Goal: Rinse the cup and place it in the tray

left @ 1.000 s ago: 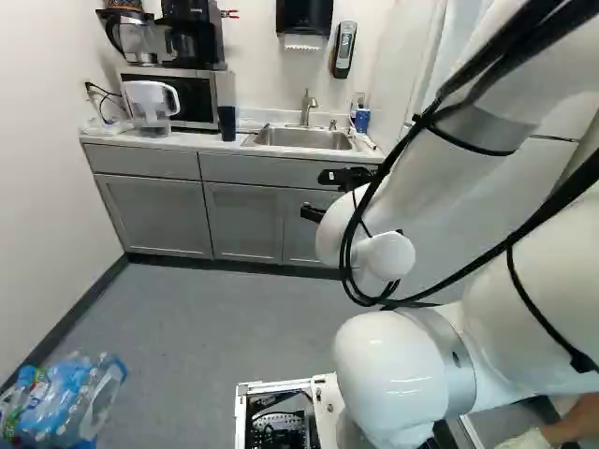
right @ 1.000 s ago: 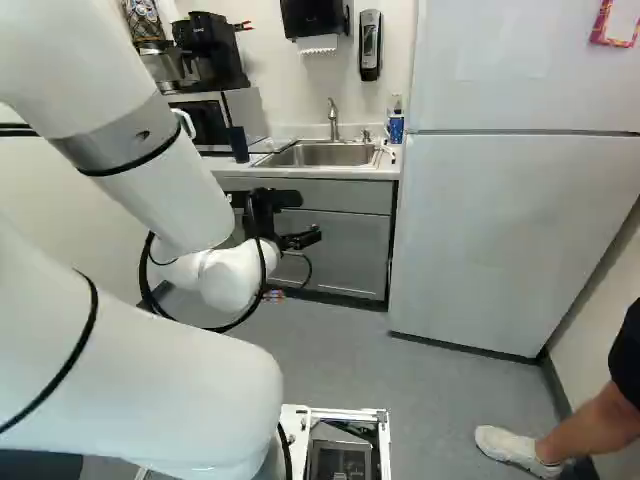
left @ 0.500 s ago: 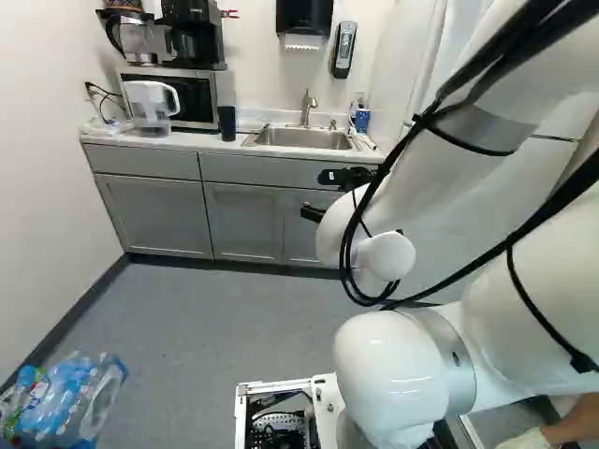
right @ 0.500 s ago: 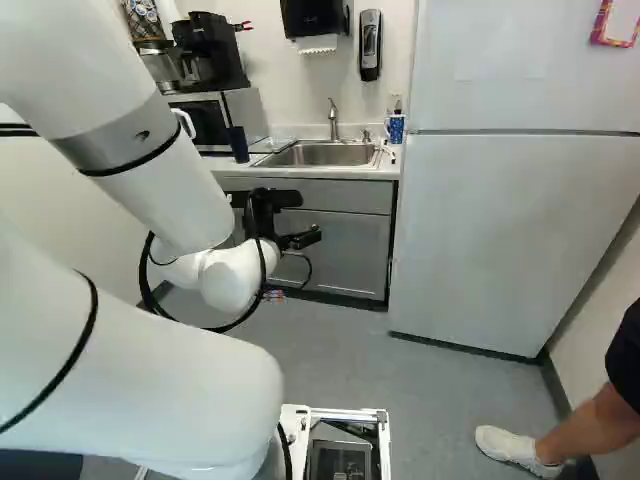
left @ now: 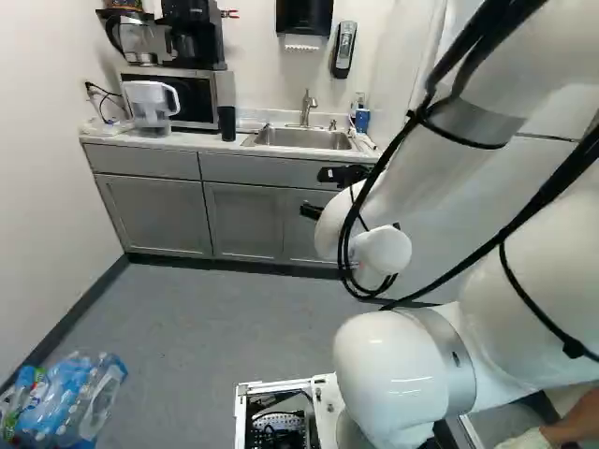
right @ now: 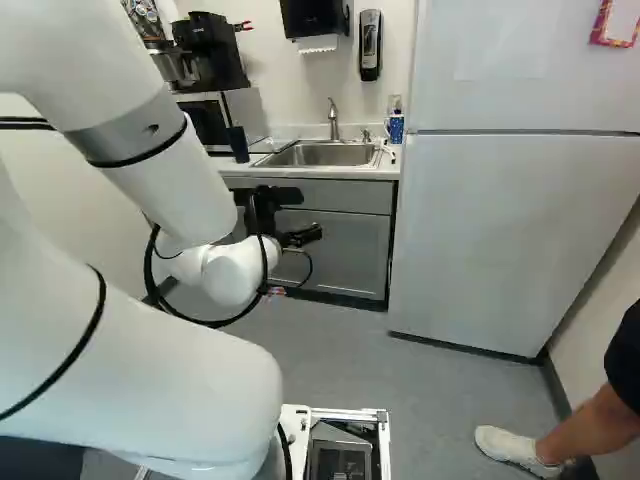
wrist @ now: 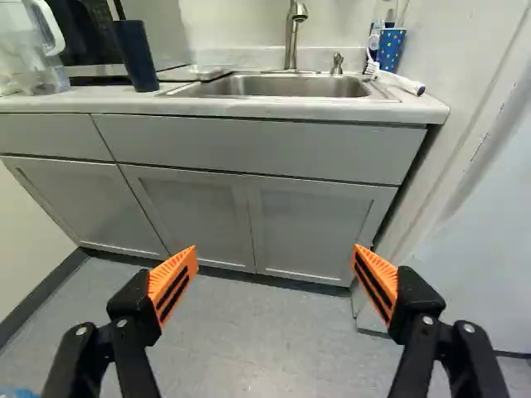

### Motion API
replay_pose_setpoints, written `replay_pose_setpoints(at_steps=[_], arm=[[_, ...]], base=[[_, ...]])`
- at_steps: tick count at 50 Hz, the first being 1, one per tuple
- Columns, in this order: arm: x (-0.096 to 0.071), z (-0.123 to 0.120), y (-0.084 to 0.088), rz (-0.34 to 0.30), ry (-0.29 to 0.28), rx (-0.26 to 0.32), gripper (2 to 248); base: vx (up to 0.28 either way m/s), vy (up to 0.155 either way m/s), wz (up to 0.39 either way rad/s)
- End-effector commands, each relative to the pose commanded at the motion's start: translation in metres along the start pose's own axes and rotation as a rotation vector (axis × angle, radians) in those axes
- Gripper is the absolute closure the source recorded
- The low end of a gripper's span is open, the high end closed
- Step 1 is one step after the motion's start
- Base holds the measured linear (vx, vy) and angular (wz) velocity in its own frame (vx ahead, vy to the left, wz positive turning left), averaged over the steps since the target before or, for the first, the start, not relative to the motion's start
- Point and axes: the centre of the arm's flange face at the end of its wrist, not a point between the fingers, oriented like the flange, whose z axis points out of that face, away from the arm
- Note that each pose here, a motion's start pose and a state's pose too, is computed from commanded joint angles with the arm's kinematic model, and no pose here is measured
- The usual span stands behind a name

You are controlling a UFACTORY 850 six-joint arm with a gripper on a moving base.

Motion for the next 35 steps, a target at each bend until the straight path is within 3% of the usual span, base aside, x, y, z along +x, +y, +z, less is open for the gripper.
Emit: replay_pose_setpoints(at_steps=[35], arm=[[0.039, 0.012, 0.000, 0.000, 0.089, 0.000, 3]], base=[[0.000, 0.000, 0.000]])
